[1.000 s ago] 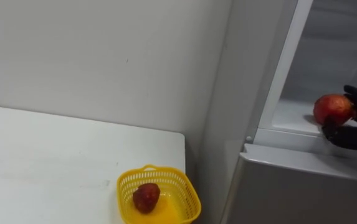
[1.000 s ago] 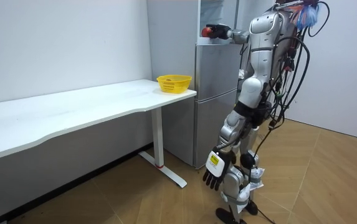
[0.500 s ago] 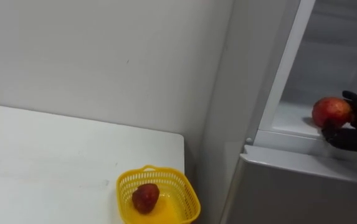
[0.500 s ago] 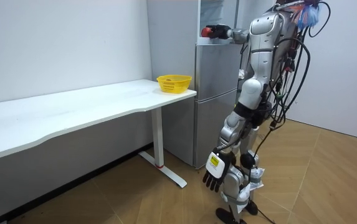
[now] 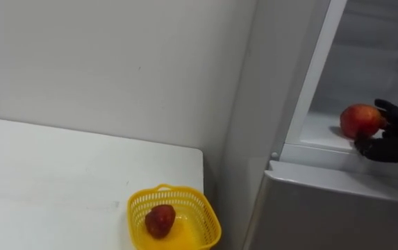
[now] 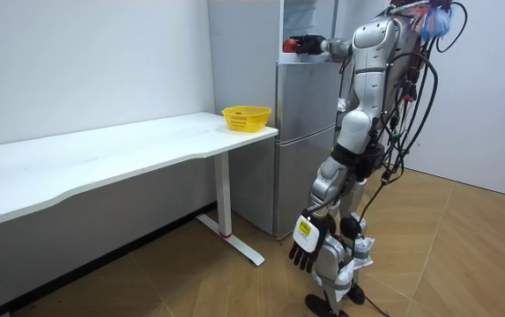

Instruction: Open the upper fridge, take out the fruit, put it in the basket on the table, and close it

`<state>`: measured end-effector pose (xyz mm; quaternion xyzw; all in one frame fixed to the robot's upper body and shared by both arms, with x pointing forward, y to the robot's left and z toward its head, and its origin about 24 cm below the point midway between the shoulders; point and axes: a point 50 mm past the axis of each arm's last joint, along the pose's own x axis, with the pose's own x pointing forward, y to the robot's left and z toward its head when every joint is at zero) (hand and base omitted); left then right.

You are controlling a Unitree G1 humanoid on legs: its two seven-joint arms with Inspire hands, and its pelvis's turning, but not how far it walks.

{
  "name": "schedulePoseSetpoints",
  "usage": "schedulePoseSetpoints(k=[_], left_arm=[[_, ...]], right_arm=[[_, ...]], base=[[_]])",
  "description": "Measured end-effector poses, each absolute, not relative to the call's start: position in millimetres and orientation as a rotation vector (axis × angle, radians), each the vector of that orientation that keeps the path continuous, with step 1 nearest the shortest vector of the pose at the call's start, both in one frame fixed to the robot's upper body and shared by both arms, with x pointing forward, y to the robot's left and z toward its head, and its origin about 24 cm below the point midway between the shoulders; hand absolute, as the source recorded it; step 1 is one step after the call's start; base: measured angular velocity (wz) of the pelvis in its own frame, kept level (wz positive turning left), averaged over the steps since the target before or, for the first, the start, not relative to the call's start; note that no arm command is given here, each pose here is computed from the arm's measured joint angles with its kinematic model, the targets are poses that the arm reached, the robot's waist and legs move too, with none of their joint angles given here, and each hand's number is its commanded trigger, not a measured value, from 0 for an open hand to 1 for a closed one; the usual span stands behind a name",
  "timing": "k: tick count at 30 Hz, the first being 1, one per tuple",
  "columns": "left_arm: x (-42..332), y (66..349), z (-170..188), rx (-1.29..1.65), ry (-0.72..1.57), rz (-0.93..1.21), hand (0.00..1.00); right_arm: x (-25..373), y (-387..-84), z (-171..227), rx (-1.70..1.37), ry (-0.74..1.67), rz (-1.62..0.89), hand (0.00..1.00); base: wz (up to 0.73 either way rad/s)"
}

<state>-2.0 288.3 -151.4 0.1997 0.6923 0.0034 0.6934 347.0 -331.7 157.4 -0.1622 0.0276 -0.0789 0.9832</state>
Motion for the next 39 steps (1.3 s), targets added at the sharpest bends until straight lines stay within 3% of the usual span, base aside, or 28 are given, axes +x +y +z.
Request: schedulePoseSetpoints(k=[39], left_arm=[[-6.4,287.6,-151.5,0.436,1.547,-0.008,0.0]], right_arm=[[347.7,-329.8,162.8,-0.301,0.048,-0.096,0.0]], base=[[-0.01]])
